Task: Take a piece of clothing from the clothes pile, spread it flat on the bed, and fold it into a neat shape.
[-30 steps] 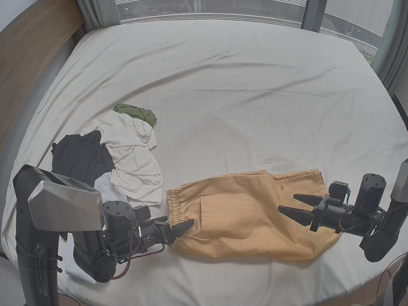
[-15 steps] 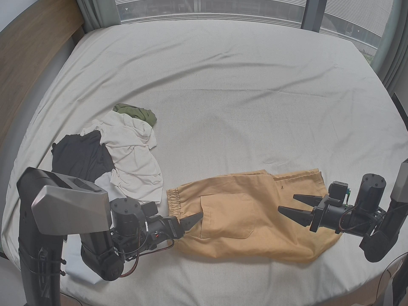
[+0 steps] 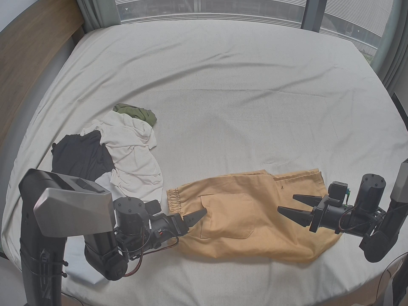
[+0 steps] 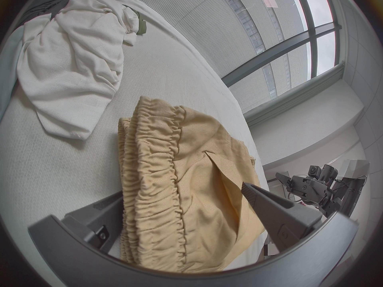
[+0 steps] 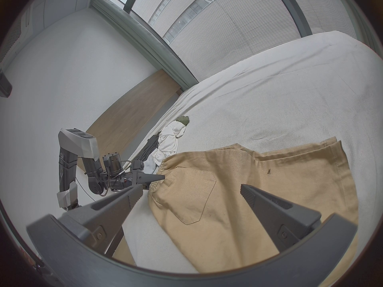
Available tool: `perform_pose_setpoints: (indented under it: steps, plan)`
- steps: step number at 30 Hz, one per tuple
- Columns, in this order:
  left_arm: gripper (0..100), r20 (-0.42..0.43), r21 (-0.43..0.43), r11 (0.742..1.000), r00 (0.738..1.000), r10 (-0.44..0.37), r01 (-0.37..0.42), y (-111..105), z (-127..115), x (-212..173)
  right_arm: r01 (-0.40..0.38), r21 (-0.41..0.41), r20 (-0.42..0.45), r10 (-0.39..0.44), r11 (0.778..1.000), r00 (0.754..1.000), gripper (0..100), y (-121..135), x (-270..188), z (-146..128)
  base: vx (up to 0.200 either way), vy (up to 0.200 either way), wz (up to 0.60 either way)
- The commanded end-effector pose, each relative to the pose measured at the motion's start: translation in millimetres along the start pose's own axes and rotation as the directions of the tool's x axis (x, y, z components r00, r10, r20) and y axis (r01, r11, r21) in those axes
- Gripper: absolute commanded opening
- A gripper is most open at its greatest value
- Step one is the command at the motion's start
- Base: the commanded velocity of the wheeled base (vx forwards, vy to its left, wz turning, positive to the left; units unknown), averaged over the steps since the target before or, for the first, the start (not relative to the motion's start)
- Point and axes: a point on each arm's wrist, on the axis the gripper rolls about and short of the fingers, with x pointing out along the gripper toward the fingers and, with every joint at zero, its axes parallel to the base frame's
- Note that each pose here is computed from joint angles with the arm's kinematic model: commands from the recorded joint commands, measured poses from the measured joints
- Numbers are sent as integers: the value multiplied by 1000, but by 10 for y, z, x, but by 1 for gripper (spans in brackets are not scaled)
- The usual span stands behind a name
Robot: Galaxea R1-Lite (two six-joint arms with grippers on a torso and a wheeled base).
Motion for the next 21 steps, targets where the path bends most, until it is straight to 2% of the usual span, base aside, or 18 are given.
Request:
perform_pose_setpoints:
  steps: [1, 6, 13, 17, 21]
  plan:
    - [0, -2, -3, 1000, 1000, 13, -13, 37, -16, 5, -2, 0, -1, 2, 1000, 1000, 100, 2, 3, -3, 0, 0, 0]
    - [0, 36, -12, 998, 998, 55, -54, 51, 27, -19, -7, 0, -5, 7, 1000, 1000, 100, 8, 20, -10, 0, 0, 0]
    - [0, 49, -8, 999, 997, 52, -52, -32, 93, -131, -42, -6, -18, 42, 999, 999, 100, 92, 82, -33, 0, 0, 0]
    - [0, 79, -12, 998, 995, 65, -64, -76, 224, -324, -58, -17, -11, 58, 998, 998, 100, 122, 119, -12, 0, 0, 0]
    - [0, 85, -18, 996, 993, 84, -83, -66, 256, -440, -59, -14, -14, 59, 998, 998, 100, 121, 118, -19, 0, 0, 0]
